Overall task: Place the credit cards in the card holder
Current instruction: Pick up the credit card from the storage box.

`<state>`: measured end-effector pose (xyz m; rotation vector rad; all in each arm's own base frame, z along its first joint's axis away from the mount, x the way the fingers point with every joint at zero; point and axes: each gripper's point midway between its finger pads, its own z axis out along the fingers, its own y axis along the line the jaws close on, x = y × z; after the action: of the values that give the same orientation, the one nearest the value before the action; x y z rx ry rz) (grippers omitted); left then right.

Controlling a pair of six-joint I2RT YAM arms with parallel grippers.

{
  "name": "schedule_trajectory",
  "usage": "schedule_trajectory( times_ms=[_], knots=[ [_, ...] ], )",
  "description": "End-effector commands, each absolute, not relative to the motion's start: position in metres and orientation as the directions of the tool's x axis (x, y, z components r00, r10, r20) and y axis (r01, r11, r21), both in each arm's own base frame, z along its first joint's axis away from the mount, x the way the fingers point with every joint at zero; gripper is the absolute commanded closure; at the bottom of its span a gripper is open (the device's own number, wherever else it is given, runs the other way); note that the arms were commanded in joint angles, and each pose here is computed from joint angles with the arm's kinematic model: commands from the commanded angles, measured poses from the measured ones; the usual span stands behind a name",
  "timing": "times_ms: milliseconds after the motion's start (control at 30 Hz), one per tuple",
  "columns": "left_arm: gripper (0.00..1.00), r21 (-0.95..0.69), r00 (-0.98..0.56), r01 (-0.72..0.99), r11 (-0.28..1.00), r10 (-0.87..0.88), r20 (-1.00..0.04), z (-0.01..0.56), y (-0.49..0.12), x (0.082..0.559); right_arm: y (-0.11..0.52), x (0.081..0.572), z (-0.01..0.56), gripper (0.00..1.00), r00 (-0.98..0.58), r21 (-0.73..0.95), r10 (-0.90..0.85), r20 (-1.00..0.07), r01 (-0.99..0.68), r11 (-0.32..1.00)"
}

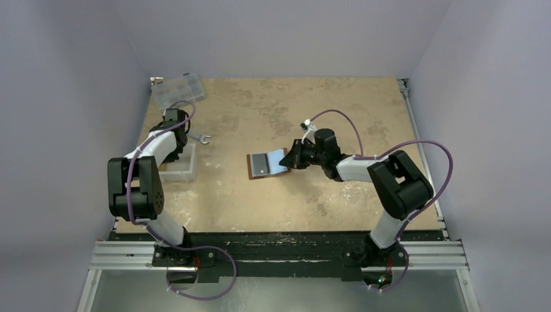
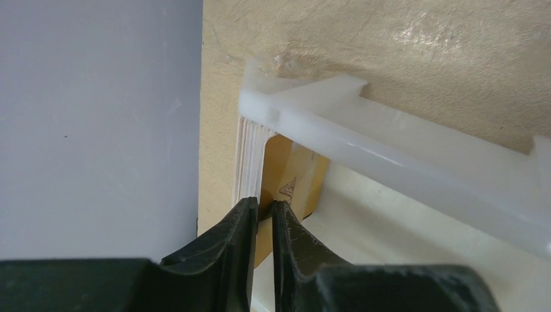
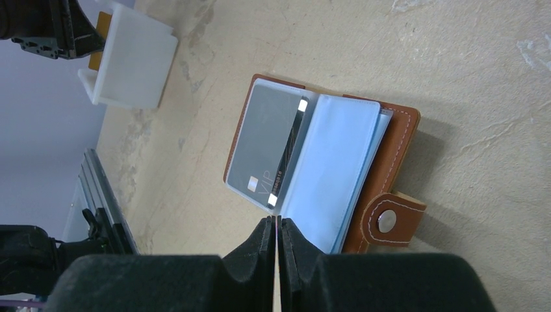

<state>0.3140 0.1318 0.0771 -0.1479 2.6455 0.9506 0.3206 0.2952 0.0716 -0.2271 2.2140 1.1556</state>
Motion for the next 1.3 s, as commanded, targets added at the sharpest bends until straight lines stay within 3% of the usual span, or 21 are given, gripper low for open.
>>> schedule_trajectory(
  times_ms=[0, 400, 633, 933, 1100, 1200, 1267],
  knots=[
    [0.84, 0.612, -0.920, -0.256, 0.748, 0.006, -0.392, 0.100, 0.139, 0.317, 0.299, 0.322, 0.085, 0.87, -0.770, 0.688, 0.138, -0.623, -0.456, 0.565],
    [0.90, 0.594, -0.918, -0.260, 0.761, -0.003, -0.398, 0.109, 0.136, 0.313, 0.301, 0.321, 0.084, 0.87, -0.776, 0.695, 0.135, -0.616, -0.453, 0.559],
    [1.00, 0.559, -0.912, -0.273, 0.783, -0.026, -0.409, 0.121, 0.130, 0.313, 0.301, 0.321, 0.084, 0.87, -0.776, 0.695, 0.135, -0.615, -0.454, 0.558],
    [1.00, 0.435, -0.841, -0.386, 0.813, -0.117, -0.528, 0.174, 0.117, 0.322, 0.301, 0.322, 0.082, 0.87, -0.779, 0.696, 0.136, -0.612, -0.450, 0.560],
    [1.00, 0.247, -0.728, -0.476, 0.844, -0.221, -0.649, 0.222, 0.096, 0.327, 0.299, 0.324, 0.084, 0.87, -0.776, 0.688, 0.137, -0.616, -0.444, 0.574],
    [1.00, -0.014, -0.610, -0.431, 0.902, -0.302, -0.732, 0.249, 0.060, 0.343, 0.293, 0.329, 0.088, 0.87, -0.757, 0.643, 0.116, -0.643, -0.452, 0.618],
    [1.00, -0.247, -0.556, -0.319, 0.915, -0.392, -0.733, 0.260, 0.018, 0.354, 0.286, 0.332, 0.086, 0.83, -0.747, 0.614, 0.112, -0.655, -0.440, 0.655]
  ],
)
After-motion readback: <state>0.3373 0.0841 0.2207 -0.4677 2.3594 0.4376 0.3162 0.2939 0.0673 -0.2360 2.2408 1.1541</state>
